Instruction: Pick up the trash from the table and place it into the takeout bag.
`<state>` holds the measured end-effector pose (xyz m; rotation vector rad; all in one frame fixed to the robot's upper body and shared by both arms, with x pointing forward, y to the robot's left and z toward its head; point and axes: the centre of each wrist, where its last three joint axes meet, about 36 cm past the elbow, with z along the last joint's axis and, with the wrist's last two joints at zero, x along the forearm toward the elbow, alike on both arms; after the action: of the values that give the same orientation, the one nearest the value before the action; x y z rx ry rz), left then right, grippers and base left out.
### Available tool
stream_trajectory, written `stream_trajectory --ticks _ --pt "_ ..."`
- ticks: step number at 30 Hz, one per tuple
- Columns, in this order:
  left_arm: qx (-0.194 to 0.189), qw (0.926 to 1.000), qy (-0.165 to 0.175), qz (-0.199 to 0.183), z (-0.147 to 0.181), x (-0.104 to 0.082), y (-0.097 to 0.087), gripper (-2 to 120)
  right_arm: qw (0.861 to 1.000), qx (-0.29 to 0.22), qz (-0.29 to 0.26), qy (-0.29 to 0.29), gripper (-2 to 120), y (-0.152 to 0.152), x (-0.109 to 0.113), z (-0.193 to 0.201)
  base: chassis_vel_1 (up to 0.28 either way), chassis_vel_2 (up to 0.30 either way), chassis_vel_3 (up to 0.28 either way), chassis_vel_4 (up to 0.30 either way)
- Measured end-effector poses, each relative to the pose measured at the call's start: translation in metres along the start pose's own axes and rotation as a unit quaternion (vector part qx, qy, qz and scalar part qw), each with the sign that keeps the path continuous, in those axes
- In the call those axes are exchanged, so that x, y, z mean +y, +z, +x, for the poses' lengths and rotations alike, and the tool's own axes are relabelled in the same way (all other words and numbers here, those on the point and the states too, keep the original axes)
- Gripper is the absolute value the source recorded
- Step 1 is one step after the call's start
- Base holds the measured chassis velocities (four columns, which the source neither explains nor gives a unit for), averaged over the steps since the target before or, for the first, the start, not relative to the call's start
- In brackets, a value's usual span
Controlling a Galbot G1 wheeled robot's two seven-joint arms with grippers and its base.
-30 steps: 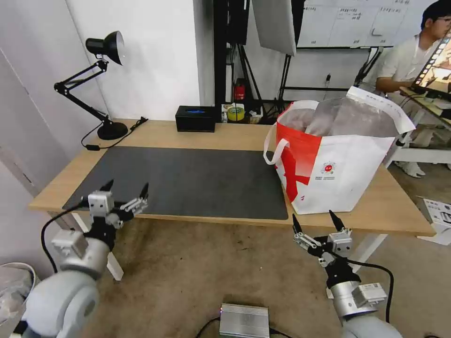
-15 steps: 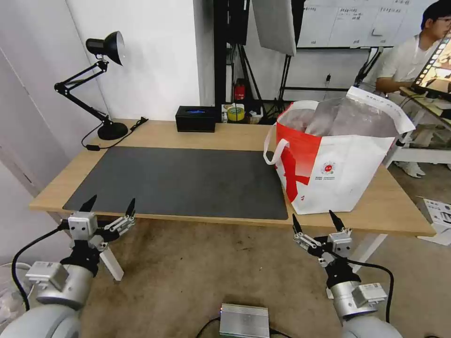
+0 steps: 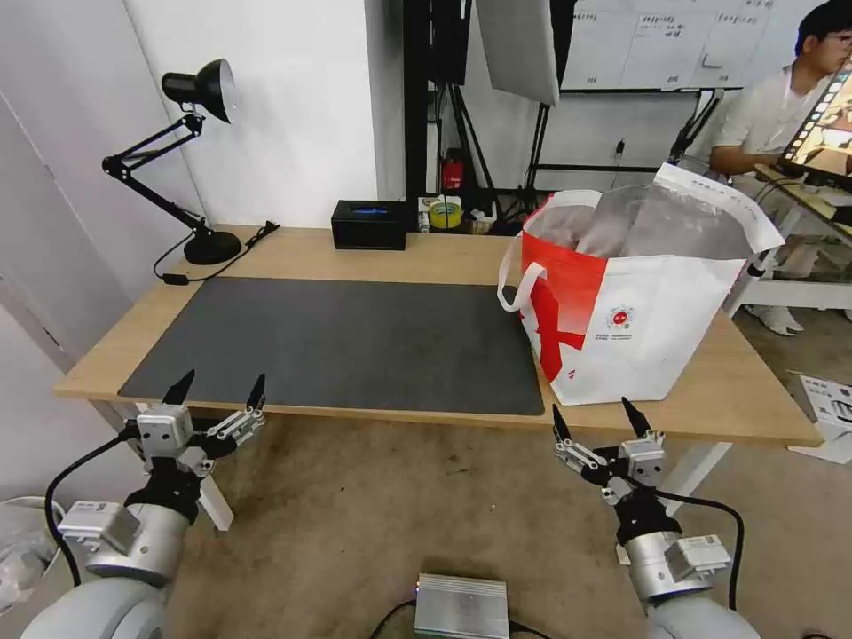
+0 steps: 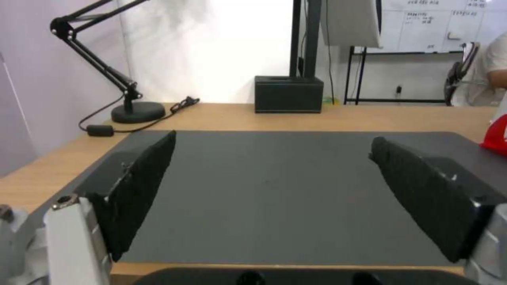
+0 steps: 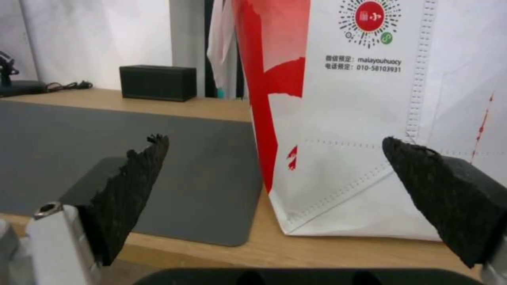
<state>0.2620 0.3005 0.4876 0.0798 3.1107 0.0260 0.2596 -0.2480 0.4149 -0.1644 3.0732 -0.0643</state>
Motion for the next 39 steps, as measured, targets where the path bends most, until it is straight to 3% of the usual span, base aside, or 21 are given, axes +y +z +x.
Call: stream_trajectory --ticks 39 --pt "0.002 1.0000 0.000 -0.001 -0.0004 0.0002 0.0001 100 1.000 0.000 0.000 0.000 100 0.0000 0.0000 0.0000 0.000 0.000 0.000 0.000"
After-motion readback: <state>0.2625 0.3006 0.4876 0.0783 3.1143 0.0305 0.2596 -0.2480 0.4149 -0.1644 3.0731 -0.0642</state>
